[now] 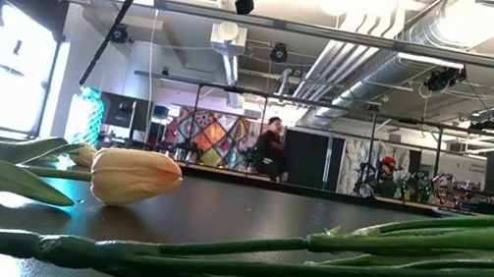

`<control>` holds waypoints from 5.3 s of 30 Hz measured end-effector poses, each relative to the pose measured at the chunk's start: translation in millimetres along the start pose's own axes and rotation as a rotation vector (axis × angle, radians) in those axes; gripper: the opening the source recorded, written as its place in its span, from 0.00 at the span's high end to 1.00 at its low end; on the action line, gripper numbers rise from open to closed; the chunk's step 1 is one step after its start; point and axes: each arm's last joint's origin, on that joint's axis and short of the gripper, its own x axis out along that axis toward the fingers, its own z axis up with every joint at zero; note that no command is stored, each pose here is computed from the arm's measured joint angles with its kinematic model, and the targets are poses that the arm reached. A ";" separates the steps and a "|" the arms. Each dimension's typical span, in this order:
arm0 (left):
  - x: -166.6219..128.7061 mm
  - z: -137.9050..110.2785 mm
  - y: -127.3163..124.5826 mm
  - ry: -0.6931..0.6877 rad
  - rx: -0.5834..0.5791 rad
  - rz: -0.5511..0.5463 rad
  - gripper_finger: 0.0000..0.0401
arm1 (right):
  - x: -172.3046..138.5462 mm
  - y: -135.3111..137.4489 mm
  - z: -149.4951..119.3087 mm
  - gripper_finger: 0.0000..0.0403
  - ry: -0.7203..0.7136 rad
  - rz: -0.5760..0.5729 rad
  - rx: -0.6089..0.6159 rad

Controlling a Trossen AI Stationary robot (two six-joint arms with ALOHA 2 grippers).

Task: Sort flowers into vase by color
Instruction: Put the top blue flowers into the red vase

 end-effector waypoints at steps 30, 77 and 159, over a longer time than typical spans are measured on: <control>4.1 11.2 -11.8 0.168 0.141 -0.045 0.36 | -0.1 0.7 -1.1 1.00 0.012 0.023 -0.001; 35.1 25.3 -49.4 0.227 0.102 -0.367 0.36 | 31.4 -35.0 -24.4 1.00 -0.011 0.232 0.019; 42.9 37.0 -68.5 0.312 0.064 -0.546 0.36 | 109.9 10.6 44.0 1.00 -0.192 0.552 -0.305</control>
